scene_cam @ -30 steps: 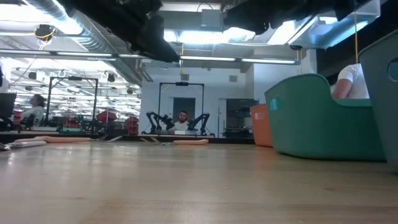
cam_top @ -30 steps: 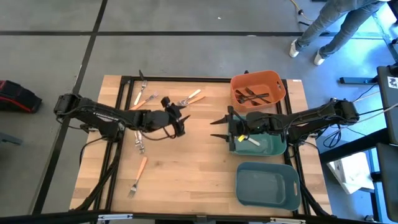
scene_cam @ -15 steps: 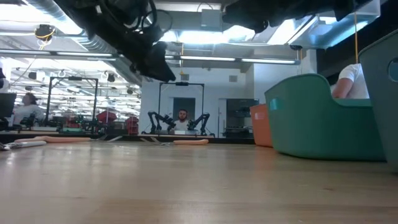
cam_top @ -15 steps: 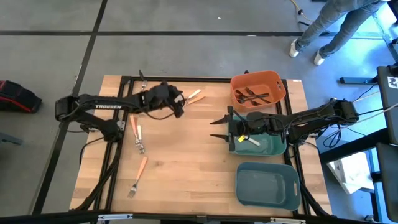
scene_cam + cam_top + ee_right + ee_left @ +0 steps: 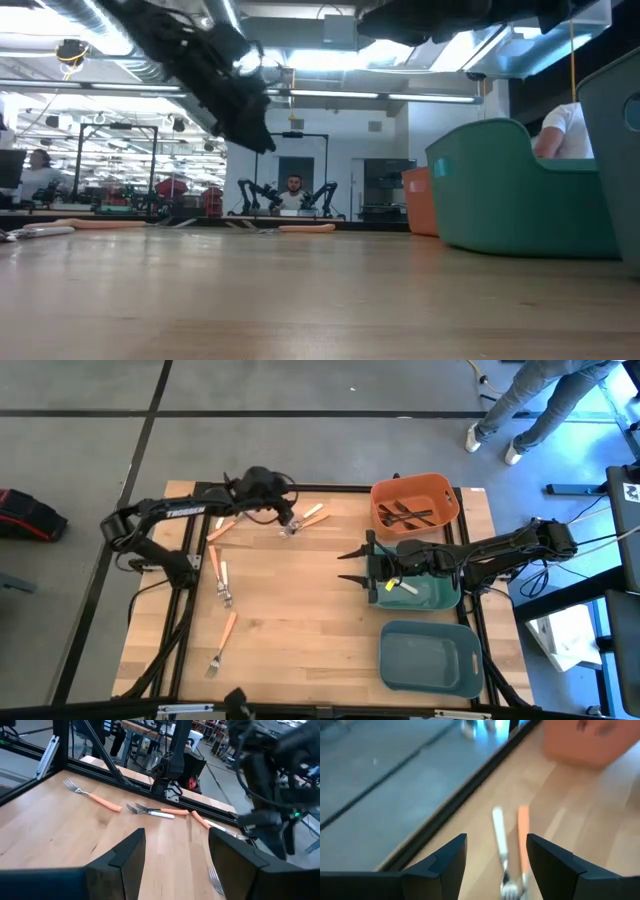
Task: Sort silverware by color (type)
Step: Put the white fork into the green bin
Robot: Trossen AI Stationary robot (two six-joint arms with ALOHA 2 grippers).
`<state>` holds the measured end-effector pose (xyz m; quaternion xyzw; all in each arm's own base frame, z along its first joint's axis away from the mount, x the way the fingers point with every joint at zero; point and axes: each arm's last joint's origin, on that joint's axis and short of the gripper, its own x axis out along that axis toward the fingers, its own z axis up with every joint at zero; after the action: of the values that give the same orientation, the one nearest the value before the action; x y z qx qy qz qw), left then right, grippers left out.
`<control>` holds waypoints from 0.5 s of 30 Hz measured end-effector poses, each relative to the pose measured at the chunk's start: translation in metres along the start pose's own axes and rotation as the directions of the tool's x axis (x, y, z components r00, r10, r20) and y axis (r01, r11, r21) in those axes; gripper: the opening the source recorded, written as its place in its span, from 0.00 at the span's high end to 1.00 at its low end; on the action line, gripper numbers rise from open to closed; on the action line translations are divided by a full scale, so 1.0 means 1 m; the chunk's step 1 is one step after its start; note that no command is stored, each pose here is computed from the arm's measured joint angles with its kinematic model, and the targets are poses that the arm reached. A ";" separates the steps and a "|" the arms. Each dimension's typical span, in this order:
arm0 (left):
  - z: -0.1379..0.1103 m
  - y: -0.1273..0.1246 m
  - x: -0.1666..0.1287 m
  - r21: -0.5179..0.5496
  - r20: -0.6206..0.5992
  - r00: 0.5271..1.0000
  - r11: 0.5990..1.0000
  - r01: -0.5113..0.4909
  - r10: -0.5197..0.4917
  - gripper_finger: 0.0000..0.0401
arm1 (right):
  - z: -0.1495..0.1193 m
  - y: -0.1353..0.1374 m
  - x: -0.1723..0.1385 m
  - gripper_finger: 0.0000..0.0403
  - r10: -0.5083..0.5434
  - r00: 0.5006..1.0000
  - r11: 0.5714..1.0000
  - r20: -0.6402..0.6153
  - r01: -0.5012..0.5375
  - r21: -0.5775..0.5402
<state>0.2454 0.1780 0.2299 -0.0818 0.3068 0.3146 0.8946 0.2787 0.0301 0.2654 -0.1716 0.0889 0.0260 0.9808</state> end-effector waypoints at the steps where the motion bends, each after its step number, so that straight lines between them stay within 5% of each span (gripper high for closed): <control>1: 0.001 0.001 0.005 0.006 -0.038 0.999 1.000 -0.013 0.013 0.50 | 0.000 0.000 0.000 0.49 -0.001 1.000 1.000 -0.001 0.001 0.000; 15: 0.004 0.014 0.077 0.005 -0.220 0.975 1.000 0.016 -0.014 0.50 | -0.005 0.002 0.000 0.49 0.018 0.998 1.000 -0.056 -0.018 -0.002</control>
<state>0.2855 0.2299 0.1873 -0.1152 0.4043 0.2958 0.8578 0.2775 0.0299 0.2599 -0.1727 0.1176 0.0300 0.9775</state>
